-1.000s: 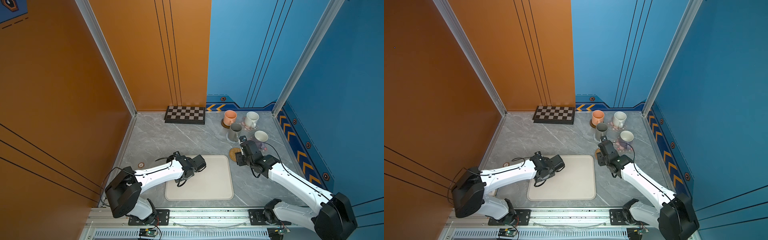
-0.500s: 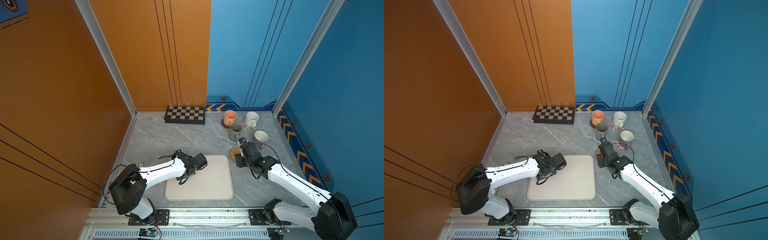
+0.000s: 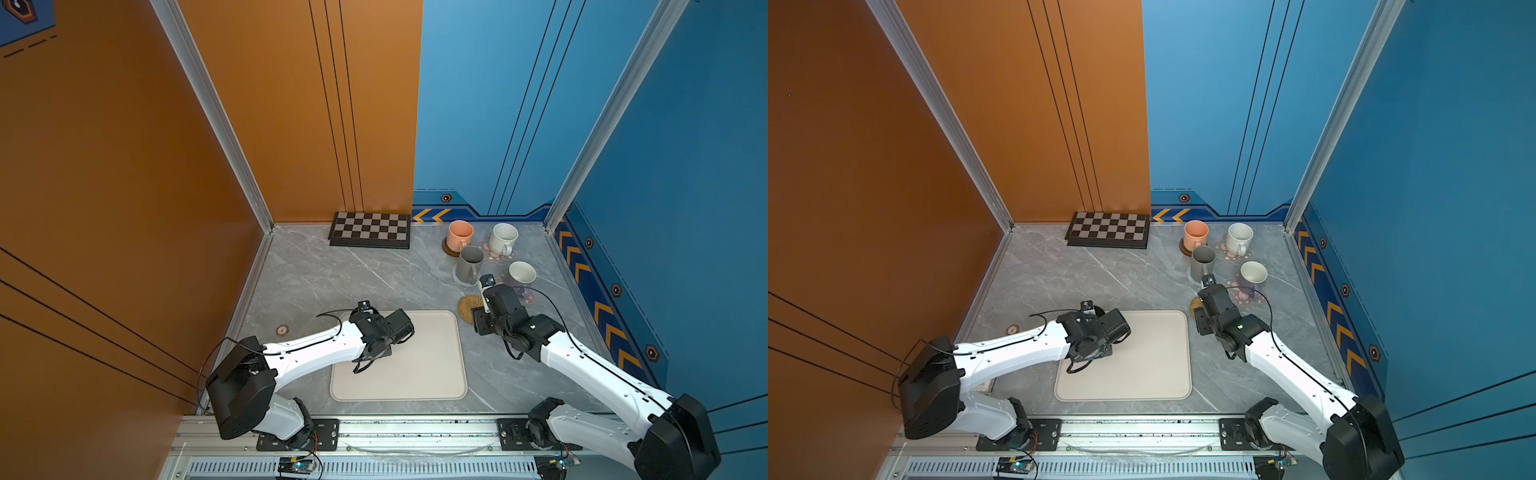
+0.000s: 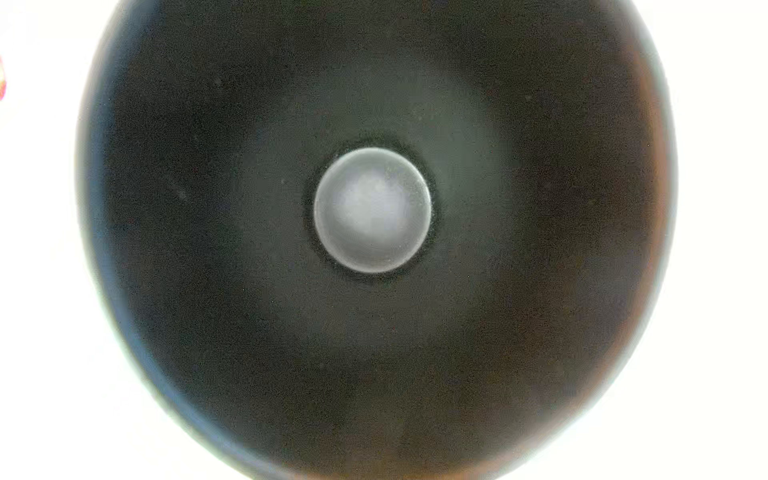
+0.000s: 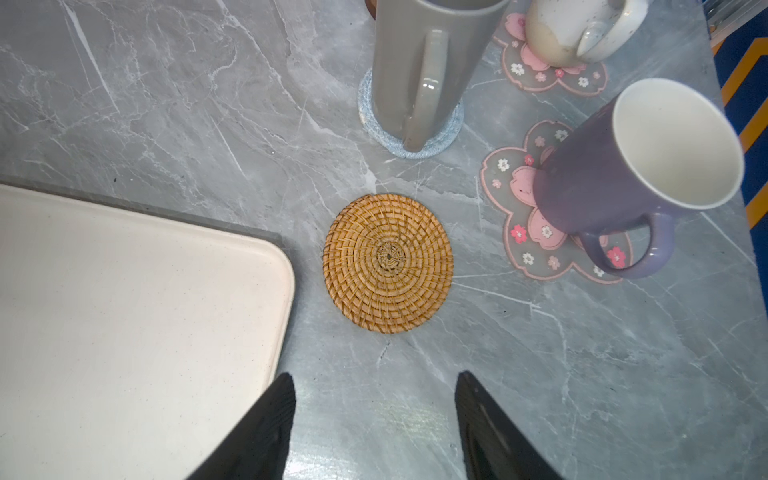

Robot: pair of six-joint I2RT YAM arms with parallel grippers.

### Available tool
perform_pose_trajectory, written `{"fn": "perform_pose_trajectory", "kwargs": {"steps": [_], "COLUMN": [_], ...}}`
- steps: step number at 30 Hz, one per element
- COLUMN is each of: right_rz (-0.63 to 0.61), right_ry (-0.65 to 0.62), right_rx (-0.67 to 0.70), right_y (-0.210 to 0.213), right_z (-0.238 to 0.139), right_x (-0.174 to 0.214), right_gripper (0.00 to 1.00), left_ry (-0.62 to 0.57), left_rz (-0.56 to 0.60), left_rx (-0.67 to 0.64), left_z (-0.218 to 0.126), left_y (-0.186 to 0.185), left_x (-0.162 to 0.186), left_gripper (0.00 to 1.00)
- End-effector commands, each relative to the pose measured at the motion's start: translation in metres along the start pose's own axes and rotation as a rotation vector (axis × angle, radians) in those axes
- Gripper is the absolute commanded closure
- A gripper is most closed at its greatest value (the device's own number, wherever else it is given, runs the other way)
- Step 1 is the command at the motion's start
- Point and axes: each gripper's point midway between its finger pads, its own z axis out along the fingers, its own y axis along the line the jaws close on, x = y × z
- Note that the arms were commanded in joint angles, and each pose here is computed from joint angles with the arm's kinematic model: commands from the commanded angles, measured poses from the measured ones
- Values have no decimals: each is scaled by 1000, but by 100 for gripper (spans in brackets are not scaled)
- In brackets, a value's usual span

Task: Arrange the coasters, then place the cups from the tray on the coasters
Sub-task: 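Close the left gripper on the black mug and lift it off the tray, then carry the black mug with the left gripper toward the rattan coaster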

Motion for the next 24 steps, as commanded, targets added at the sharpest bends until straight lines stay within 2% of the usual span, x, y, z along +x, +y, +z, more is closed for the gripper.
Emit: {"fn": "perform_pose_trajectory", "kwargs": {"steps": [1,5,14,24], "right_rz": [-2,-9,194,444], "right_ry": [15,21,-82,-109], "right_rx": [65,134,154,253], "right_y": [-13,-31,-62,-112], "right_z": [-7,-17,-50,-69], "right_x": [7,5,-11,-1], "right_gripper": [36,35,31,28], "left_ry": [-27,-37,-50,-50], "left_rz": [130,230,375,446], "left_rx": [82,155,242,322], "left_z": [-24,-42,-63,-70], "left_y": [-17,-47,-115,-176], "left_x": [-6,-9,-22,-36], "left_gripper": [100,100,100,100]}}
